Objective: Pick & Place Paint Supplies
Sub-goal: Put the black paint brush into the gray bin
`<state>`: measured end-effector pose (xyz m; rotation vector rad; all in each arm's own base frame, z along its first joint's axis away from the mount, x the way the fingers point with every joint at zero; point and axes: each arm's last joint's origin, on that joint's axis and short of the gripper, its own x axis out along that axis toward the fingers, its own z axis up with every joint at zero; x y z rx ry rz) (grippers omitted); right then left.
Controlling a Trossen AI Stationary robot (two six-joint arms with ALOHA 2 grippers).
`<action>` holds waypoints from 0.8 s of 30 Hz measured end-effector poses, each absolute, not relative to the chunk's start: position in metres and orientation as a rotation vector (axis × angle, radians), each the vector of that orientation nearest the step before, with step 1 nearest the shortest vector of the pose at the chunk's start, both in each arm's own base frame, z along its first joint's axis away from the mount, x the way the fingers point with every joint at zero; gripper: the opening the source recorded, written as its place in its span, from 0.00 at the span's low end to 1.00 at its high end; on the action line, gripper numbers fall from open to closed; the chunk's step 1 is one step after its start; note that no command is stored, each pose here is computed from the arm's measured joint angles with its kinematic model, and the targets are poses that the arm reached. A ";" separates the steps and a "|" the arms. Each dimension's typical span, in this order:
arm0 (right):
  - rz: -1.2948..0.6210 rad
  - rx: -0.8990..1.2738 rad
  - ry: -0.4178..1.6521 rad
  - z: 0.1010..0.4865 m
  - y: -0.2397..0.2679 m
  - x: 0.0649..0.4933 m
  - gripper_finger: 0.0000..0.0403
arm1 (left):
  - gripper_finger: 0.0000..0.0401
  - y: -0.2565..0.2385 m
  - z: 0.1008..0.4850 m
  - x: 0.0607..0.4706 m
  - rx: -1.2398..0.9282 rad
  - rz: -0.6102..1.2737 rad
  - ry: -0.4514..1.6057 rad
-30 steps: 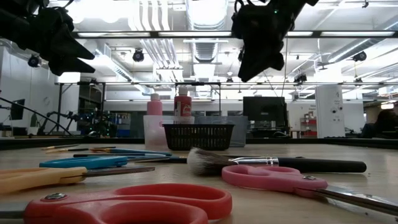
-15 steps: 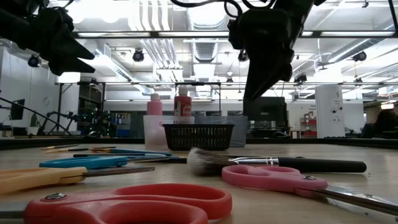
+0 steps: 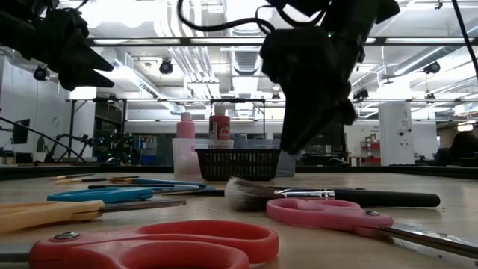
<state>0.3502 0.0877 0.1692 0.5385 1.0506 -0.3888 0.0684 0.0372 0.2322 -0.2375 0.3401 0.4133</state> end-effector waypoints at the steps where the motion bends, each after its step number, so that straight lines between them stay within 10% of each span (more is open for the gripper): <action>1: -0.389 0.535 1.060 0.166 0.089 0.352 0.24 | 0.77 0.037 0.232 0.068 -0.238 0.413 0.341; 24: -0.413 0.491 1.132 0.133 0.097 0.375 0.24 | 0.77 0.037 0.232 0.068 -0.238 0.413 0.341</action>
